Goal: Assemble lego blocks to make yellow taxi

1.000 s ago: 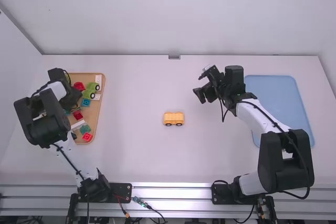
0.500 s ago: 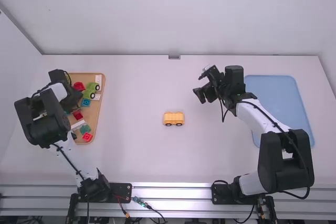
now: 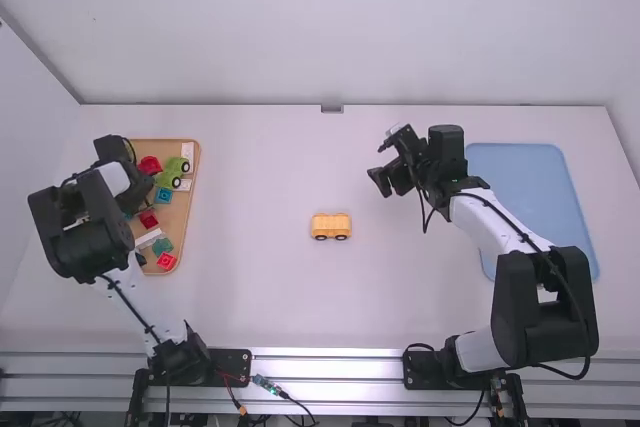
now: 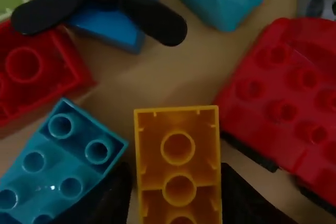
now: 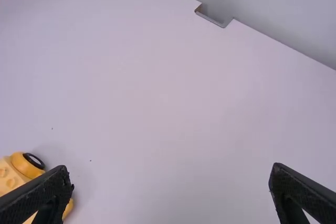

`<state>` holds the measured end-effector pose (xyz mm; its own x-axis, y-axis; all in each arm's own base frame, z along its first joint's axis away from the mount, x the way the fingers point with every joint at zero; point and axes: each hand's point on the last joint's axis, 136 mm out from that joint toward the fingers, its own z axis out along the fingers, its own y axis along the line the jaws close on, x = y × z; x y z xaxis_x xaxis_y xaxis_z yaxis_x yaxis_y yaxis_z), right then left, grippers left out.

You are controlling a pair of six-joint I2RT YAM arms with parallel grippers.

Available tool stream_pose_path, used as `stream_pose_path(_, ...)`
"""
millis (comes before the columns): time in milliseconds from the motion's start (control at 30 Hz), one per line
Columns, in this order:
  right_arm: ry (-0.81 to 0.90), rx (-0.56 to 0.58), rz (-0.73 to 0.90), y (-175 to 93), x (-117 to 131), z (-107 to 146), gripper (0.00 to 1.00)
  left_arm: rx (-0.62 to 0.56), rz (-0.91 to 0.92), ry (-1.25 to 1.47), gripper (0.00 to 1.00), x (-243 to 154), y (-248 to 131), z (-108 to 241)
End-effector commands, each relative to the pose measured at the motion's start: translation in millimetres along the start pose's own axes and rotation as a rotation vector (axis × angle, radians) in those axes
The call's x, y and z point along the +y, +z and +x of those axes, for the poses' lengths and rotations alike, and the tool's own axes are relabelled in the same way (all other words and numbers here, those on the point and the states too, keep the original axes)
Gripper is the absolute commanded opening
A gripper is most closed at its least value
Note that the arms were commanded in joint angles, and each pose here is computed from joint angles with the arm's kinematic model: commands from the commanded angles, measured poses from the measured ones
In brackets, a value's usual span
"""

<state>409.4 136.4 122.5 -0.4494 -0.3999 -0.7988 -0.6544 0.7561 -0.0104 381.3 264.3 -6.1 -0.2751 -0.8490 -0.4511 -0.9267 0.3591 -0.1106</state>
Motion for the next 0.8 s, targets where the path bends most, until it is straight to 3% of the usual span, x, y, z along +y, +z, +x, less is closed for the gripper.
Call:
stream_pose_path(0,-0.007,-0.022,0.009,-2.5,-4.8,-11.4,0.99,0.037,-0.023,-0.007,0.44,10.5,3.6,12.1)
stream_pose_path(167,-0.008,-0.021,0.010,-2.5,-4.8,-11.3,0.99,0.061,-0.032,-0.003,0.61,11.4,1.1,14.6)
stream_pose_path(267,-0.009,-0.022,0.009,-2.5,-4.8,-11.4,0.99,0.062,-0.030,0.001,0.61,9.5,0.3,15.1)
stream_pose_path(367,-0.011,-0.021,0.009,-2.5,-4.8,-11.2,0.99,0.071,-0.015,0.002,0.48,5.9,0.0,16.8)
stream_pose_path(667,-0.011,-0.021,0.009,-2.4,-4.5,-11.3,0.99,0.080,0.017,0.004,0.37,0.1,0.0,17.8)
stream_pose_path(767,-0.011,-0.021,0.009,-2.5,-4.7,-11.2,0.99,0.078,0.013,0.006,0.38,1.0,0.1,17.3)
